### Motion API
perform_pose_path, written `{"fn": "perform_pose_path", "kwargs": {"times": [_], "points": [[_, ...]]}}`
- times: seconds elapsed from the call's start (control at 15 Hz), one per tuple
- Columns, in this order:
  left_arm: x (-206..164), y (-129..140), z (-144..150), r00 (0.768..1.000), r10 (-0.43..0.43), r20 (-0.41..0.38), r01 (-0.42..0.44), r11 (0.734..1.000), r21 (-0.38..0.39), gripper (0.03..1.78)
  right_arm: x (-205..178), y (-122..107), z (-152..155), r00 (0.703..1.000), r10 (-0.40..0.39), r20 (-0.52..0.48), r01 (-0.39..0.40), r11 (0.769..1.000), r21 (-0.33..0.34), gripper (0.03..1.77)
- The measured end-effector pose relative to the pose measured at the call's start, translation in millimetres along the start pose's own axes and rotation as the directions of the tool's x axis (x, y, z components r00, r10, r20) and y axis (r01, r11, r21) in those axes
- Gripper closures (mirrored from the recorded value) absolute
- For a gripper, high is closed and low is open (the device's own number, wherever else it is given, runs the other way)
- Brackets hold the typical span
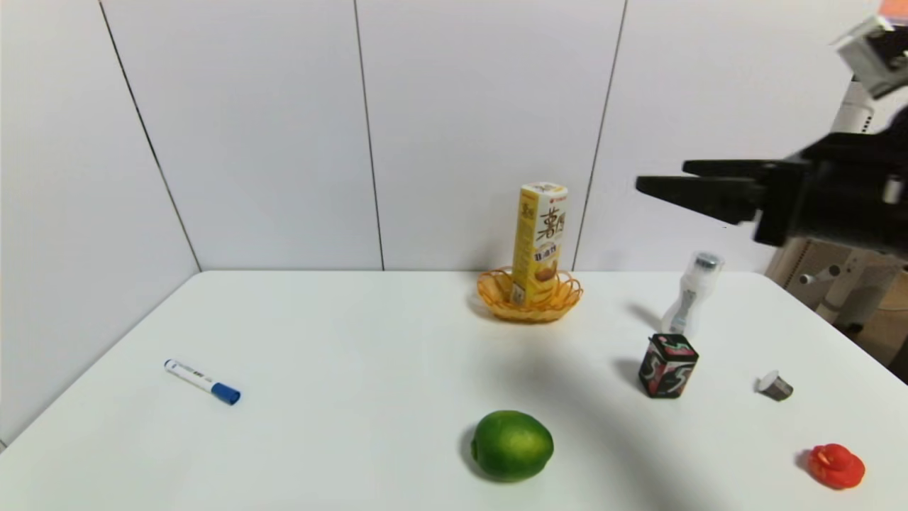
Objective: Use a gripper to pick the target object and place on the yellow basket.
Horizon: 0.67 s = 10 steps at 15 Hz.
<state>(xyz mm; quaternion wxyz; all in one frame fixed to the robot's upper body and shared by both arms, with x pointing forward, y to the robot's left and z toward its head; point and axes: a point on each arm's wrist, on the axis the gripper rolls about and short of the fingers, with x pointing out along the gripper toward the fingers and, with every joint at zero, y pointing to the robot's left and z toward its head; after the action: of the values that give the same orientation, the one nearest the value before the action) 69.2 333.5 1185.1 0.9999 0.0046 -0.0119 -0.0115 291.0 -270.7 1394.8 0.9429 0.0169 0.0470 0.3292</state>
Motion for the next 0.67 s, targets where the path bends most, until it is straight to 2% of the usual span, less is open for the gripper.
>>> {"fn": "perform_pose_path", "kwargs": {"times": [0.13, 0.27, 0.33, 0.47, 0.53, 0.67], "points": [[0.0, 0.0, 0.0, 1.000, 0.000, 0.000, 0.000, 1.000, 0.000, 0.12, -48.7, 11.0, -18.3, 0.998, -0.058, 0.001, 0.058, 0.998, -0.028, 0.12], [0.0, 0.0, 0.0, 1.000, 0.000, 0.000, 0.000, 1.000, 0.000, 0.12, -89.6, 21.5, -45.3, 0.982, -0.189, -0.024, 0.186, 0.979, -0.080, 0.11], [0.0, 0.0, 0.0, 1.000, 0.000, 0.000, 0.000, 1.000, 0.000, 0.12, -108.7, 26.7, -63.7, 0.956, -0.287, -0.055, 0.279, 0.953, -0.119, 0.11], [0.0, 0.0, 0.0, 1.000, 0.000, 0.000, 0.000, 1.000, 0.000, 0.12, -138.1, 35.4, -108.9, 0.867, -0.475, -0.150, 0.446, 0.875, -0.189, 0.11], [0.0, 0.0, 0.0, 1.000, 0.000, 0.000, 0.000, 1.000, 0.000, 0.12, -148.6, 39.2, -131.8, 0.822, -0.539, -0.183, 0.503, 0.838, -0.210, 0.11], [0.0, 0.0, 0.0, 1.000, 0.000, 0.000, 0.000, 1.000, 0.000, 0.12, -164.6, 46.7, -169.6, 0.770, -0.615, -0.171, 0.575, 0.785, -0.231, 0.11]]}}
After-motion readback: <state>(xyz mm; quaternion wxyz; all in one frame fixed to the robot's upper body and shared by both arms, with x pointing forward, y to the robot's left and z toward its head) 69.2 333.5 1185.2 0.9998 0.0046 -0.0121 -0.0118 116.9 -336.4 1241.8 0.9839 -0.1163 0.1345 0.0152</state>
